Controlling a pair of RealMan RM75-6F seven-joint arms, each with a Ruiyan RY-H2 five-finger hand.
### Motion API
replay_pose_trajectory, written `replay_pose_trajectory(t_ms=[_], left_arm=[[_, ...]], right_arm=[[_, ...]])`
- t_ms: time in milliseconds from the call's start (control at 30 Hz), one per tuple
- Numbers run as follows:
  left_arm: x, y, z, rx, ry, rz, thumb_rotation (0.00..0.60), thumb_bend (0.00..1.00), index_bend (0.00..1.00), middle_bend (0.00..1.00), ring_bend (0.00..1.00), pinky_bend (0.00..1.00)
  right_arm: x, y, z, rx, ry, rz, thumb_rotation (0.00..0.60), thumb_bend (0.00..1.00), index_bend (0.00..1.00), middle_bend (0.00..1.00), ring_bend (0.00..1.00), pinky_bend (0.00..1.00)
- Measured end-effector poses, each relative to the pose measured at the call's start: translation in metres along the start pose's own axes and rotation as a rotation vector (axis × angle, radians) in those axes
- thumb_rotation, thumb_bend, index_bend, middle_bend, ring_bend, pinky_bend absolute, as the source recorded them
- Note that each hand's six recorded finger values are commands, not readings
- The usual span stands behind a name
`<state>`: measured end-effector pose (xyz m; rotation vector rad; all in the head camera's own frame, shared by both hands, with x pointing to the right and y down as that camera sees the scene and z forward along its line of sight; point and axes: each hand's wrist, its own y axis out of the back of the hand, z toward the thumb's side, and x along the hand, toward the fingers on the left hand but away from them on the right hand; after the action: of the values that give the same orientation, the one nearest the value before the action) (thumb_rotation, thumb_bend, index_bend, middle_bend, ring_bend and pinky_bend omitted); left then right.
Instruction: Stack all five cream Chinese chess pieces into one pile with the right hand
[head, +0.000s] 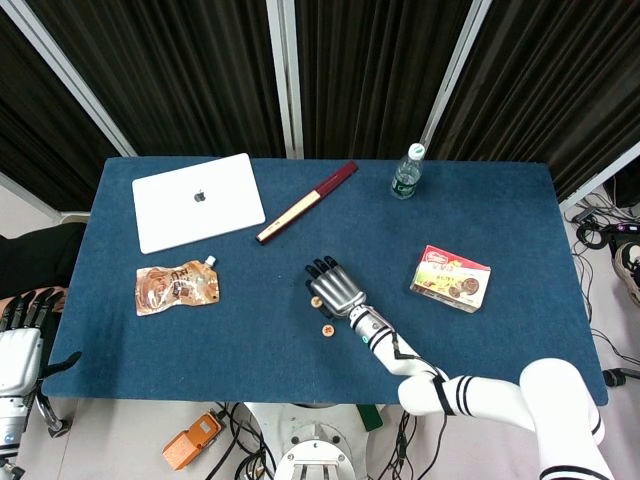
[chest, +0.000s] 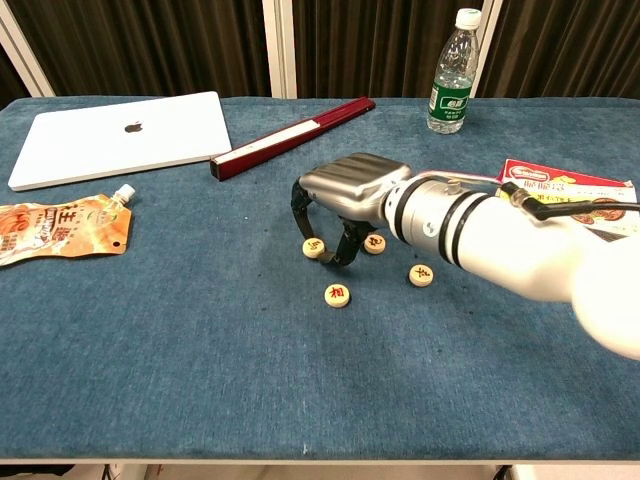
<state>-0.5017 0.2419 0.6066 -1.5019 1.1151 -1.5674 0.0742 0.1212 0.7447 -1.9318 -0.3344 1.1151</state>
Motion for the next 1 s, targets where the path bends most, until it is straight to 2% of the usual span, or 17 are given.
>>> replay_pose_trajectory(t_ms=[267, 433, 600, 1000], left_arm=[[0.001, -0.001, 0.001, -0.003, -0.001, -0.003, 0.600, 0.00, 0.12, 0.09, 0.05, 0.00], [0.001, -0.002, 0.004, -0.005, -0.010, -0.003, 0.600, 0.00, 0.12, 0.09, 0.05, 0.00], [0.000, -0.001, 0.003, -0.005, -0.008, 0.001, 0.600, 0.00, 0.12, 0.09, 0.05, 0.00], [-0.003, -0.002, -0.001, -0.008, 0.006, -0.004, 0.600, 0.00, 0.12, 0.09, 0.05, 0.00]], right_arm=[[0.038, 0.018, -0.004, 0.036, 0.067, -0.021, 0.600, 0.55, 0.58, 0.24, 0.19, 0.19], [0.060, 0.006, -0.003, 0.091, 0.101, 0.021, 0.600, 0.55, 0.57, 0.24, 0.19, 0.19], [0.060, -0.004, 0.005, 0.106, 0.118, 0.033, 0.600, 0.55, 0.56, 0.24, 0.18, 0.19], [0.052, -0.008, 0.014, 0.116, 0.127, 0.032, 0.600, 0.55, 0.55, 0.24, 0.19, 0.19]])
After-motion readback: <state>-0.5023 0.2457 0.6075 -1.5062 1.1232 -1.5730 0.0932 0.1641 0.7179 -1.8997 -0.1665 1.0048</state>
